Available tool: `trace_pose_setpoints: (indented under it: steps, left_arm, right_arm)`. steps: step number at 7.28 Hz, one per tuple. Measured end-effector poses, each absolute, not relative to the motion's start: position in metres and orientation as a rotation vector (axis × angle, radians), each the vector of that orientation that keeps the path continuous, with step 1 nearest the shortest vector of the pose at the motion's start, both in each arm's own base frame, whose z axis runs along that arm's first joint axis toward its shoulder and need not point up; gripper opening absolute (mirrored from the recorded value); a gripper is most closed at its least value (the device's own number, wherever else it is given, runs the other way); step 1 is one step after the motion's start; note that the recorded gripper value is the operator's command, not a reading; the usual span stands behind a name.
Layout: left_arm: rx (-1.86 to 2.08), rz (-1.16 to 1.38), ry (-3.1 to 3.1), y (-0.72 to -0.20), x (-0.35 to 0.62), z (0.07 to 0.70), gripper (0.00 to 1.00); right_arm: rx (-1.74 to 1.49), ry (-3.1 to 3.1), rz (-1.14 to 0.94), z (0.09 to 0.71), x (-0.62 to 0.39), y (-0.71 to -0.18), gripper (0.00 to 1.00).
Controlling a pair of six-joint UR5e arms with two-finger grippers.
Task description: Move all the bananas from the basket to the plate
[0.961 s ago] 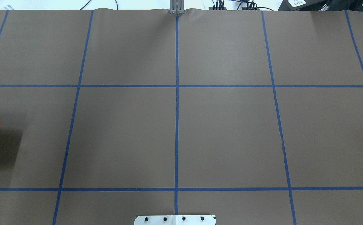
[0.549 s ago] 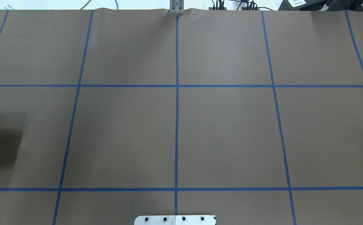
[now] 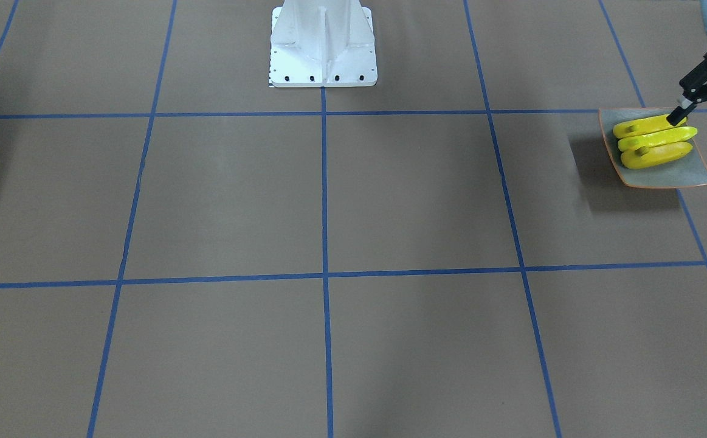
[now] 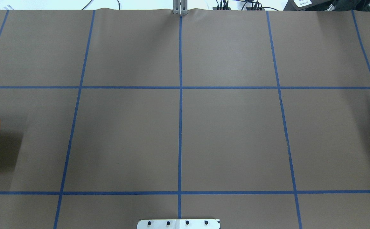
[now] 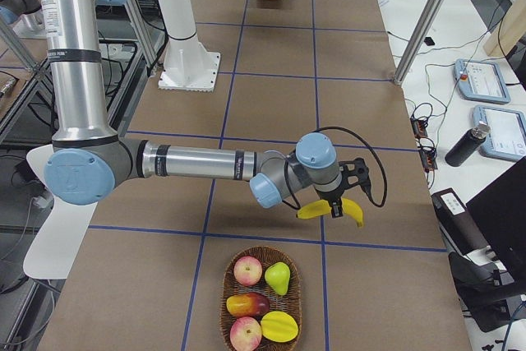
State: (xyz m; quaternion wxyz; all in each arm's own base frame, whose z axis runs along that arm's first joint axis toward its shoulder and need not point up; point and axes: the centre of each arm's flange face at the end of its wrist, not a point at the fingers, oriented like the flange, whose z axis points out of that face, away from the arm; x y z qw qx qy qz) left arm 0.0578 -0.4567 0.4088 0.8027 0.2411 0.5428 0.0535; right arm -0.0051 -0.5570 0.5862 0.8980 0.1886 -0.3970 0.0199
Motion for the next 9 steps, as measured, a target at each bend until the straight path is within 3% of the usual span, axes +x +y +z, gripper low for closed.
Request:
trace_pose_setpoints:
  steps: [5, 9]
  left_arm:
    - [0.393, 0.116, 1.437, -0.476, 0.228, 0.264, 1.00]
    - [0.398, -0.010, 1.594, -0.439, 0.344, 0.155, 1.00]
  right_arm:
    - [0.319, -1.078, 0.277, 0.373, -0.215, -0.562, 0.00]
    - [0.227, -1.193, 0.483, 0.216, -0.348, -0.533, 0.00]
